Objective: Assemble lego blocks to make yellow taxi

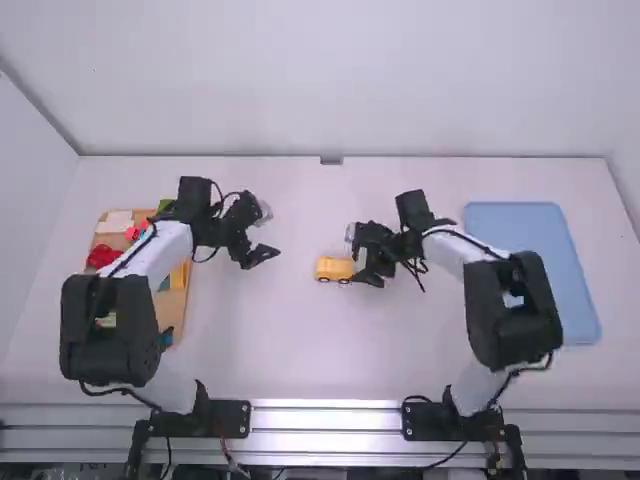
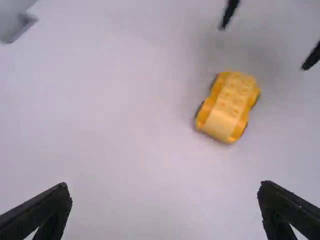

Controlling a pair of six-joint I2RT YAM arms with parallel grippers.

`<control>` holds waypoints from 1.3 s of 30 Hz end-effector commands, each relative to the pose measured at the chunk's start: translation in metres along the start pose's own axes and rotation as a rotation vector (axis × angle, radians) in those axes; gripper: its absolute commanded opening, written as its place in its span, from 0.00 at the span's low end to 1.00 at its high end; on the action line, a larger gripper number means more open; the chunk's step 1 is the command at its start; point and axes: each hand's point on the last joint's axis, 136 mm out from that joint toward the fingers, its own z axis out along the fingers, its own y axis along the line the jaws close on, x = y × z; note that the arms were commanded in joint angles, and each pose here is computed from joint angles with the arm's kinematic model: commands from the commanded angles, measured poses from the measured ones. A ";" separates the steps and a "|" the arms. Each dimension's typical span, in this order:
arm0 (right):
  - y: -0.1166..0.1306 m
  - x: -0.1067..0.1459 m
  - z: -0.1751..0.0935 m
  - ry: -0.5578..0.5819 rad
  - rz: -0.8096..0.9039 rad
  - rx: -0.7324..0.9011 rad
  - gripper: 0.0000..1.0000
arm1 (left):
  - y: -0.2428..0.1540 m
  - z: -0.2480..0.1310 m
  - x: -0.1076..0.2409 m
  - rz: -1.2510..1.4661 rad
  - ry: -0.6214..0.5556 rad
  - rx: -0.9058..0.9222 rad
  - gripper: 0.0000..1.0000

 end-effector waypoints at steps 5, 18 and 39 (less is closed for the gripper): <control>-0.030 0.001 -0.052 0.107 0.041 0.215 0.99 | 0.037 -0.091 -0.007 -0.615 -0.094 -0.282 0.99; -0.068 -0.008 -0.071 0.040 0.013 0.363 0.98 | 0.049 -0.180 0.083 -1.178 0.116 -0.896 0.99; -0.069 -0.040 -0.058 -0.019 -0.035 0.378 0.99 | 0.080 -0.248 0.153 -1.474 0.588 -1.203 0.99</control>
